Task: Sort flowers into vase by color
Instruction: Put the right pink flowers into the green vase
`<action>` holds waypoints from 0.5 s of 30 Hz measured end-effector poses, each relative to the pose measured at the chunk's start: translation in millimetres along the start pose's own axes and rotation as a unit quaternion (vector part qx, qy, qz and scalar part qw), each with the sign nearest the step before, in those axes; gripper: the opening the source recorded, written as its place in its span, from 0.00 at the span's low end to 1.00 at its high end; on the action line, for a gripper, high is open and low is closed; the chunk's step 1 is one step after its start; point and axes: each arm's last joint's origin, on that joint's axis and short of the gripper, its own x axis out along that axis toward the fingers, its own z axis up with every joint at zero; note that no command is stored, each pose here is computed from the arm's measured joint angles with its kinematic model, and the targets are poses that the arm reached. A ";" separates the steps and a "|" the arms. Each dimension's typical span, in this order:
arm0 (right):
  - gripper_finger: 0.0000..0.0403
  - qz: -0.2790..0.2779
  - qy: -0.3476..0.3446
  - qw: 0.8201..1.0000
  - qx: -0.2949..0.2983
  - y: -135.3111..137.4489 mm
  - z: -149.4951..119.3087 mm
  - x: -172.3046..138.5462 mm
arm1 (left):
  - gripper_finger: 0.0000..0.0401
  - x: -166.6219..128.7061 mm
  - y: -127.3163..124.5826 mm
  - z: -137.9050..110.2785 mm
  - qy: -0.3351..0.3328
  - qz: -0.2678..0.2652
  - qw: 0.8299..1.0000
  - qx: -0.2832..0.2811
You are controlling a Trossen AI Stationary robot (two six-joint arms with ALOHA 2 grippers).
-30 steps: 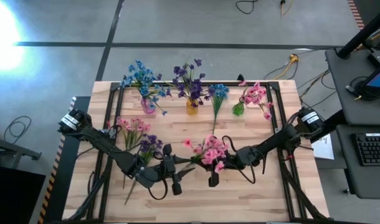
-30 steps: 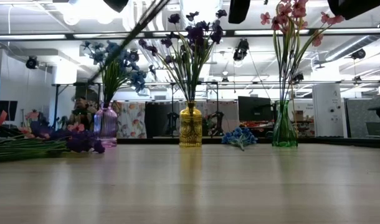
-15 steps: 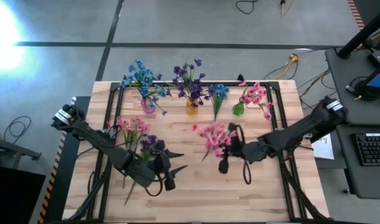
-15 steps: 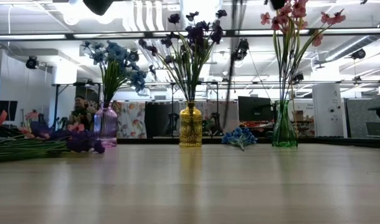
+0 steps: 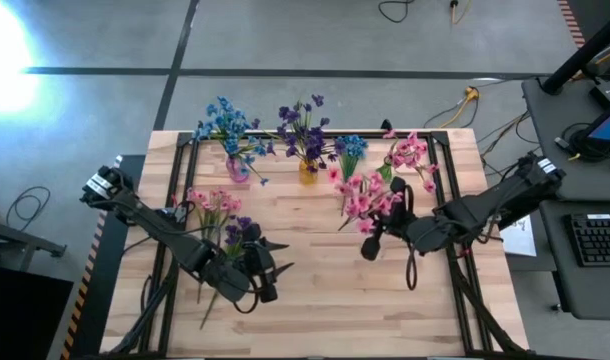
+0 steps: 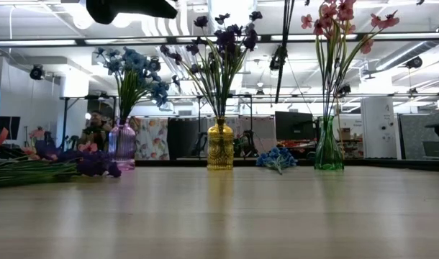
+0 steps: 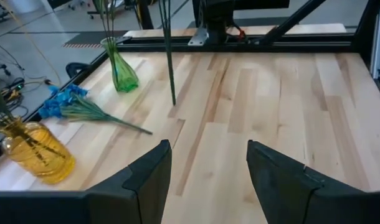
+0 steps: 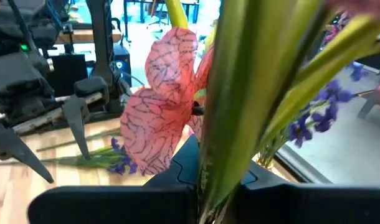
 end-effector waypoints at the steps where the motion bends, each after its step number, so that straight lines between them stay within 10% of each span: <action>1: 0.04 -0.001 -0.002 1.000 0.002 -0.7 4.2 -1.2 | 0.48 -1.2 1.2 0.6 0.001 0.001 1.000 0.001; 15: 0.04 -0.123 -0.048 0.991 -0.035 -54.9 94.8 -18.2 | 0.48 -21.1 19.0 17.5 -0.016 -0.002 1.000 -0.020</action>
